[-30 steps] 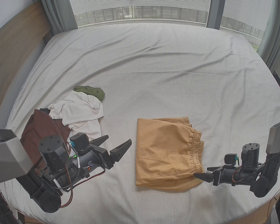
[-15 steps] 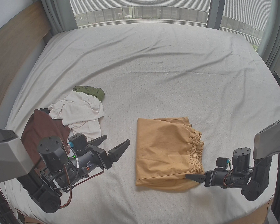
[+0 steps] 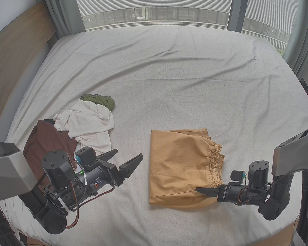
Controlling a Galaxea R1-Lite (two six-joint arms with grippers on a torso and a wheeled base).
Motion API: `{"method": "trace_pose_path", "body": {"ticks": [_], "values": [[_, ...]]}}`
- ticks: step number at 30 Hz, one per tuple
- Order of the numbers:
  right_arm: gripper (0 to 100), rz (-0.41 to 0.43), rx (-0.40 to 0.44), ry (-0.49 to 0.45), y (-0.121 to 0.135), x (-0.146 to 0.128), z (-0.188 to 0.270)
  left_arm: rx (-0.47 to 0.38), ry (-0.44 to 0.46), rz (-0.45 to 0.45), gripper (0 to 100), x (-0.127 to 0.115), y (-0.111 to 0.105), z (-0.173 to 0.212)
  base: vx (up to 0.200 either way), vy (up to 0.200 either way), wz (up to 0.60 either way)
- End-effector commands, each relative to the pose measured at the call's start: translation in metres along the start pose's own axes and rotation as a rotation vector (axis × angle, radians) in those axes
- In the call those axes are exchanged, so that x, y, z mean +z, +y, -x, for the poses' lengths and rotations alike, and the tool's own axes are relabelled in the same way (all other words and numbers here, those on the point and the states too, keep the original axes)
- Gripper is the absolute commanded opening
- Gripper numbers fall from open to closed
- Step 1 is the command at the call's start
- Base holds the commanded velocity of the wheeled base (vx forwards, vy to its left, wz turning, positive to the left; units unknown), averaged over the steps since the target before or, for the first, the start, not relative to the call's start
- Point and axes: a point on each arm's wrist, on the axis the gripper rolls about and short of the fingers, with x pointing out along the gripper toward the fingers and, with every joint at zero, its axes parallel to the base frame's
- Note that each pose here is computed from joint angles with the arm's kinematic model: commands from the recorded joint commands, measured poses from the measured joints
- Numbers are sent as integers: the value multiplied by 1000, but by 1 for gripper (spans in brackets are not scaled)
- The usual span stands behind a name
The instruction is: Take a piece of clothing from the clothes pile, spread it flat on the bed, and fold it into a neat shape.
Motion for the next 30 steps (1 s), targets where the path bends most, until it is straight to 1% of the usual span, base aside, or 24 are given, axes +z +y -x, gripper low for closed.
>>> {"method": "trace_pose_path", "body": {"ticks": [1,4,5,11,14,16,17,18,19,20,22,23,25,26,30], "values": [[100,1,1,8,-1,-3,-5,2,0,0,100,0,1,0,0,0,0],[100,6,5,-1,-1,0,-7,13,-5,-1,100,1,4,1,0,0,0],[0,5,5,-4,-1,0,-7,18,1,-1,100,0,5,2,0,0,0],[0,8,7,-4,0,0,-8,58,35,3,100,-6,15,10,0,0,0],[0,16,13,-14,2,3,-7,88,47,-19,100,-7,22,15,0,0,0],[0,34,33,-41,8,10,-6,121,47,-80,100,-6,31,18,0,0,0],[0,49,51,-54,16,13,-5,137,49,-116,100,-5,36,20,0,0,0],[0,53,58,-58,19,14,-4,145,50,-135,100,-5,38,21,0,0,0],[0,71,89,-54,31,12,-4,175,79,-218,100,-8,45,29,0,0,0],[0,79,98,-53,34,12,-5,185,94,-246,100,-9,48,33,0,0,0],[0,87,111,-54,38,12,-6,190,101,-266,100,-10,50,35,0,0,0],[0,98,131,-58,43,12,-8,197,105,-278,100,-10,53,37,0,0,0],[0,108,145,-72,47,16,-10,199,105,-281,100,-9,54,38,0,0,0],[0,126,169,-93,54,21,-11,208,107,-282,100,-9,57,40,0,0,0],[0,155,210,-143,67,32,-7,203,108,-279,100,-9,58,40,0,0,0]]}}
